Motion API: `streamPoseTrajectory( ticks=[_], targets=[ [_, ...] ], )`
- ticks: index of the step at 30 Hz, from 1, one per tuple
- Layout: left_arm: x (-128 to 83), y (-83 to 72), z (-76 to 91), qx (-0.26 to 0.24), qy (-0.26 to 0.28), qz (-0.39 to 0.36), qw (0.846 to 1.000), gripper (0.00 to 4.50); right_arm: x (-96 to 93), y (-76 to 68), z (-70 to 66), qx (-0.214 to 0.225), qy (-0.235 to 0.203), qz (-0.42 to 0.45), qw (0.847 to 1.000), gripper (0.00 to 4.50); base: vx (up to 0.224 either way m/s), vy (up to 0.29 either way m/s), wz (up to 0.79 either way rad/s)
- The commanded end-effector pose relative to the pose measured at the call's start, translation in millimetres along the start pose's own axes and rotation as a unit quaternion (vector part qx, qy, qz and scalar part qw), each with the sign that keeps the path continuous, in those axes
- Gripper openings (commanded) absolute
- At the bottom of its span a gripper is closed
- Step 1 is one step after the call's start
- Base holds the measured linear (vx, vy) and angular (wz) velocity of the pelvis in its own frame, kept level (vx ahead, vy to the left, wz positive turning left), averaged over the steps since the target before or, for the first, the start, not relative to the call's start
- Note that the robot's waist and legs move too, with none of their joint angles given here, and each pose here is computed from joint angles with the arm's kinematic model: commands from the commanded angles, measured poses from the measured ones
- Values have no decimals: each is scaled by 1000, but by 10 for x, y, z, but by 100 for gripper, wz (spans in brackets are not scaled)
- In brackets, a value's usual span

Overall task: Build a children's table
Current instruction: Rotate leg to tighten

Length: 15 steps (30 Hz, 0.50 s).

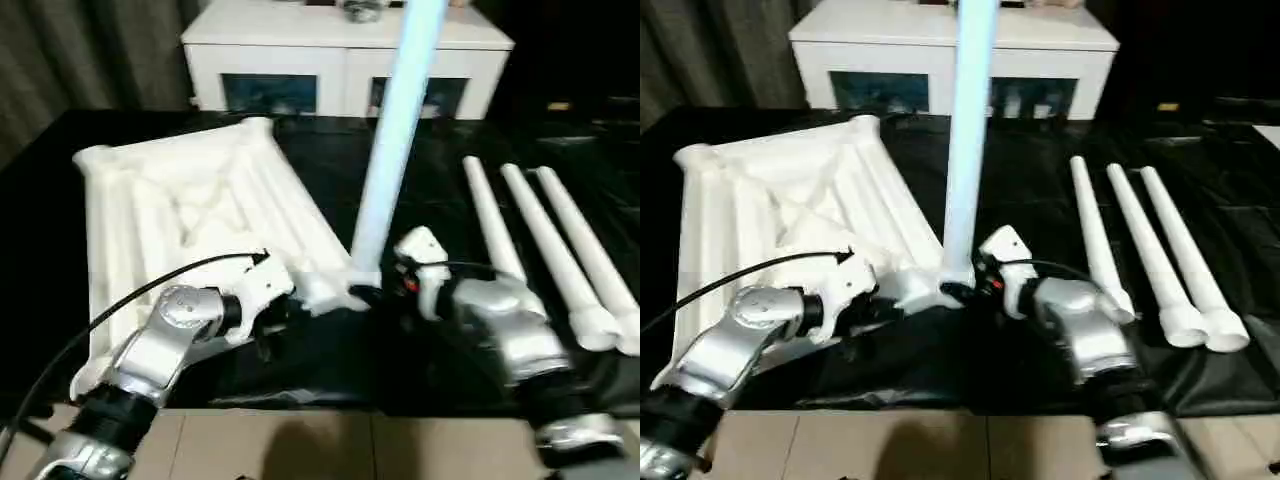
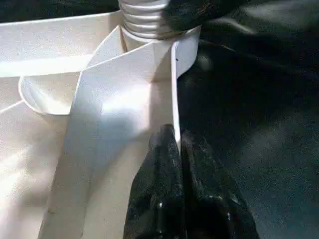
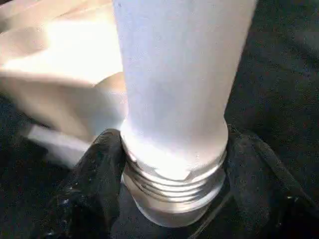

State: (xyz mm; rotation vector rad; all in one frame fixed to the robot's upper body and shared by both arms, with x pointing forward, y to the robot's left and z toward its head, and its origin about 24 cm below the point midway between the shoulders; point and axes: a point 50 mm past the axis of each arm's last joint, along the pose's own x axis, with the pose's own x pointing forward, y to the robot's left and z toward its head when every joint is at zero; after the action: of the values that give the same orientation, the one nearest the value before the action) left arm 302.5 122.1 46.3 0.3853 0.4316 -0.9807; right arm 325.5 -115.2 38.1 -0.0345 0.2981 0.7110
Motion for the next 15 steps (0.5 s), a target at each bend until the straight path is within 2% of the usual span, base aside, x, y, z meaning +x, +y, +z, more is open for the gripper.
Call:
streamPoseTrajectory(
  ticks=[1, 5, 6, 9, 11, 12, 13, 14, 15],
  targets=[
    [164, -54, 46, -25, -6, 22, 999, 0, 81, -49, -61, 52, 19, -91, 994, 269, 0, 0, 0],
    [333, 10, 144, -71, 0, 109, 992, 0, 259, 82, -86, 71, 24, -152, 986, 269, 0, 0, 0],
    [405, -4, 204, -79, -2, 128, 989, 0, 332, 133, -78, 85, 18, -187, 979, 269, 0, 0, 0],
    [476, -46, 275, -73, -6, 129, 989, 0, 419, 191, -76, 84, 30, -210, 974, 269, 0, 0, 0],
    [493, -59, 300, -59, -5, 127, 990, 0, 487, 289, -22, 74, 23, -168, 983, 269, 0, 0, 0],
    [494, -65, 306, -51, -5, 124, 991, 0, 502, 323, 14, 65, 14, -149, 987, 304, 0, 0, 0],
    [476, -77, 297, -36, -1, 115, 993, 0, 489, 329, 78, 66, -11, -134, 989, 304, 0, 0, 0],
    [468, -80, 289, -33, 2, 112, 993, 0, 484, 331, 97, 70, -19, -128, 989, 338, 0, 0, 0],
    [447, -82, 280, -27, 2, 107, 994, 0, 472, 313, 122, 70, -28, -128, 989, 340, 0, 0, 0]
  ],
)
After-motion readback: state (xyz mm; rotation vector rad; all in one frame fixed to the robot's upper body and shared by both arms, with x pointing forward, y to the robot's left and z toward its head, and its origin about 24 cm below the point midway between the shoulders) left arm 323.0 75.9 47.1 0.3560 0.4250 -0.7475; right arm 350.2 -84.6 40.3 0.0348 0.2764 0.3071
